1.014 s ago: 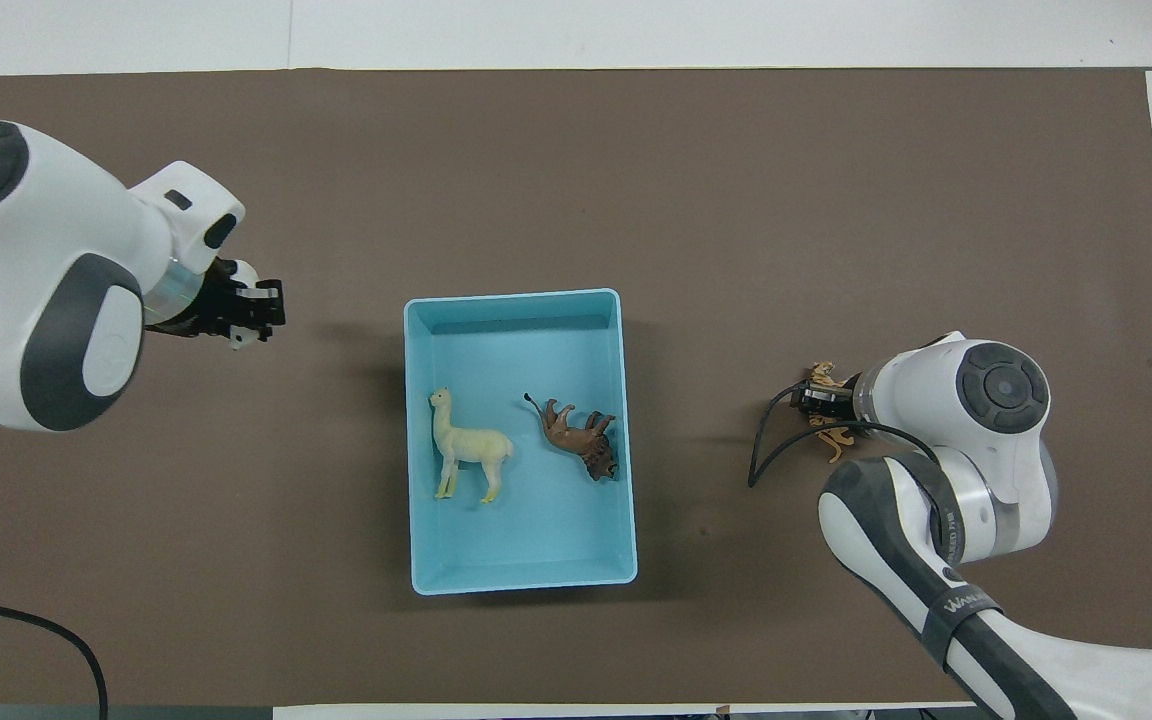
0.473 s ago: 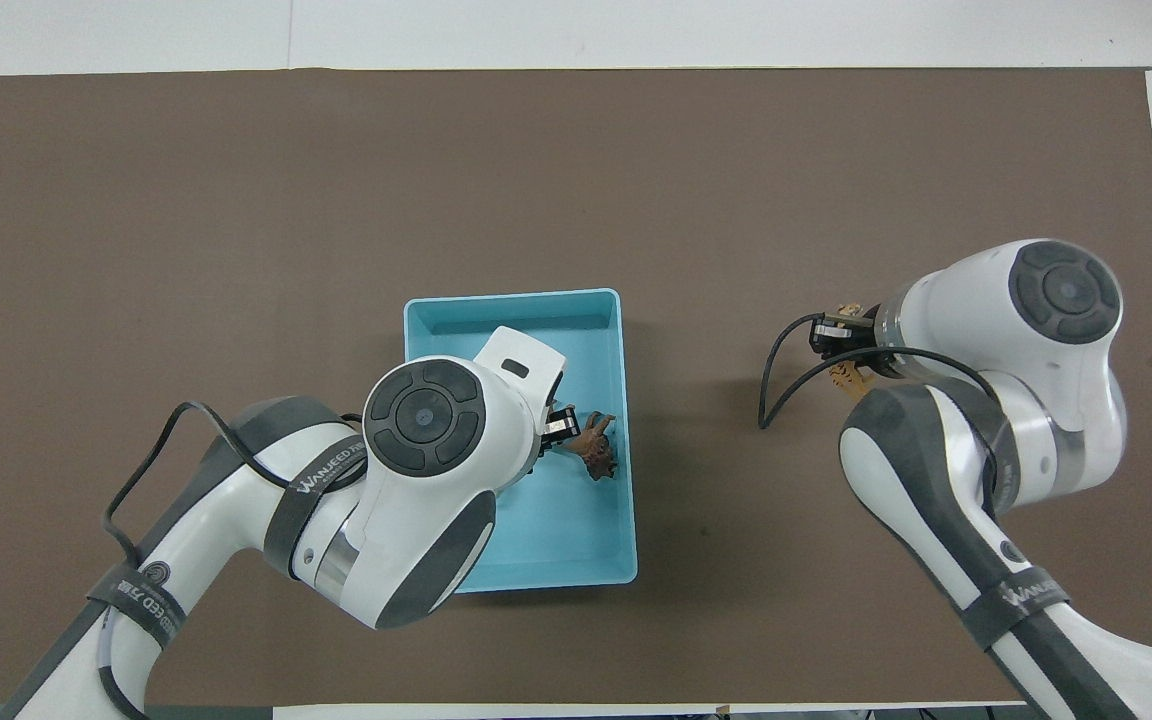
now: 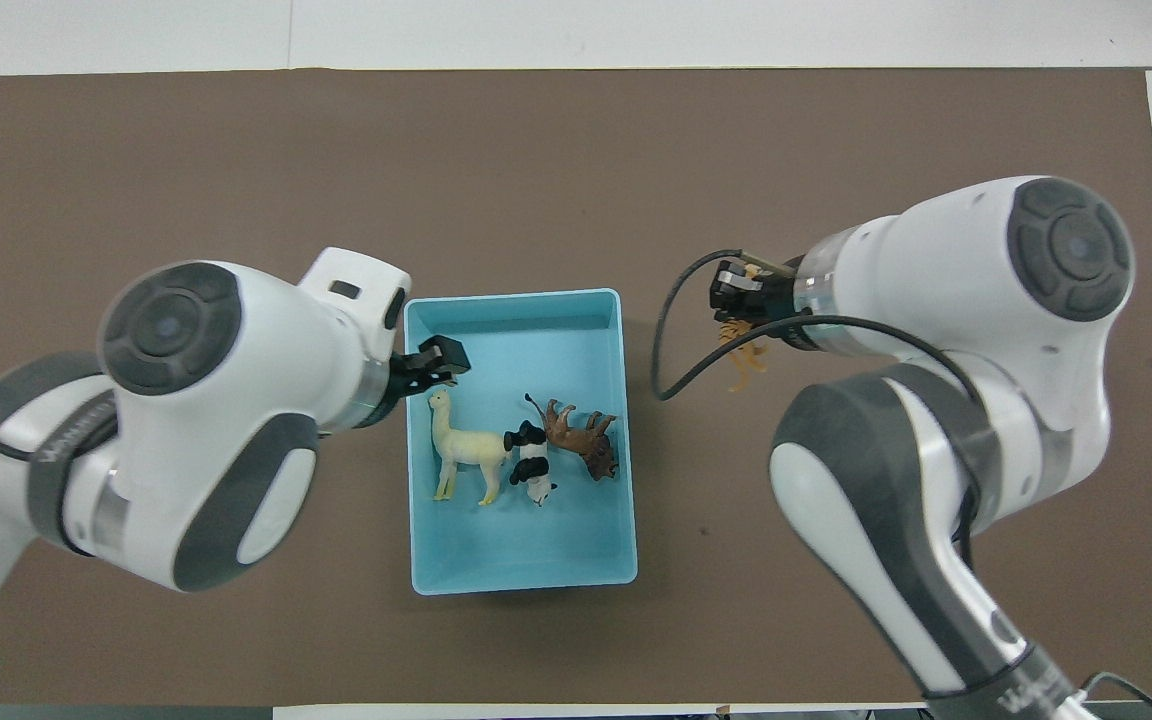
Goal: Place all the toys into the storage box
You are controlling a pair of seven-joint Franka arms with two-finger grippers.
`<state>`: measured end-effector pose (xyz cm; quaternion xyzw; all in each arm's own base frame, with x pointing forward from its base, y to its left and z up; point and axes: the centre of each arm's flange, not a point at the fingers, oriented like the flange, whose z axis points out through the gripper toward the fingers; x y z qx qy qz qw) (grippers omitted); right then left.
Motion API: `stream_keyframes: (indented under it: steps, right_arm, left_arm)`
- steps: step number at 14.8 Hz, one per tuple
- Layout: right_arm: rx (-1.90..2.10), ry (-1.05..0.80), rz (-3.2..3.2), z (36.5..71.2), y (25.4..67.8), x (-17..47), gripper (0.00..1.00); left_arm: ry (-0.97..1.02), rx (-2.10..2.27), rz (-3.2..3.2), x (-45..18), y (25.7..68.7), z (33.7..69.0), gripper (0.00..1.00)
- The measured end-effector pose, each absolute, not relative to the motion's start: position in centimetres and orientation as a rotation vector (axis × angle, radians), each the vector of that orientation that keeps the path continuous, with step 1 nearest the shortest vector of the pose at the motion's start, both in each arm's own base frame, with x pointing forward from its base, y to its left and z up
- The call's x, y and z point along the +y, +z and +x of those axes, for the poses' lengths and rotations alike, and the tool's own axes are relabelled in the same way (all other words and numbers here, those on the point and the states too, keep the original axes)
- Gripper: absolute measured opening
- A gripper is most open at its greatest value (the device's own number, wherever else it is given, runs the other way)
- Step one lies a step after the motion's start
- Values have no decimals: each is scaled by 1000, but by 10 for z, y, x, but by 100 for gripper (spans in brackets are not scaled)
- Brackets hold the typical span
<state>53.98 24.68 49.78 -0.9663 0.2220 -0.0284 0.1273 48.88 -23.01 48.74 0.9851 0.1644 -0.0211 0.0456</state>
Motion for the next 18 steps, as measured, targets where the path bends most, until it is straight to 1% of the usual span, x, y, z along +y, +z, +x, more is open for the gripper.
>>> stream_keyframes:
  steps: [2,3,5,6,7,9,11,12,13,15,18]
  right_arm:
    - [701,-80,-2759,510,505,314,32]
    - [716,-69,-2743,495,506,340,32]
    - [737,-46,-2729,473,504,373,32]
    - [740,-37,-2730,469,503,379,36]
    - [743,-33,-2732,468,502,380,49]
    - [757,-20,-2741,469,500,376,69]
    - [769,-9,-2767,472,499,369,89]
    - [767,-26,-2803,475,500,360,98]
    - [752,-60,-2852,483,506,344,100]
    - [634,-89,-2938,504,529,284,100]
    - [439,-147,-2998,526,577,156,100]
  left_arm:
    - [-90,408,3026,-151,506,509,100]
    - [-121,350,3037,-115,518,512,100]
    - [-167,212,3068,-61,550,513,100]
    - [-174,155,3086,-46,566,512,100]
    - [-177,109,3103,-38,579,510,100]
    - [-170,64,3128,-38,591,509,100]
    - [-165,41,3141,-44,594,510,100]
    - [-168,33,3154,-45,594,511,100]
    - [-168,22,3167,-44,596,514,100]
    - [-174,12,3169,-35,601,521,100]
    - [-176,30,3161,-12,610,533,100]
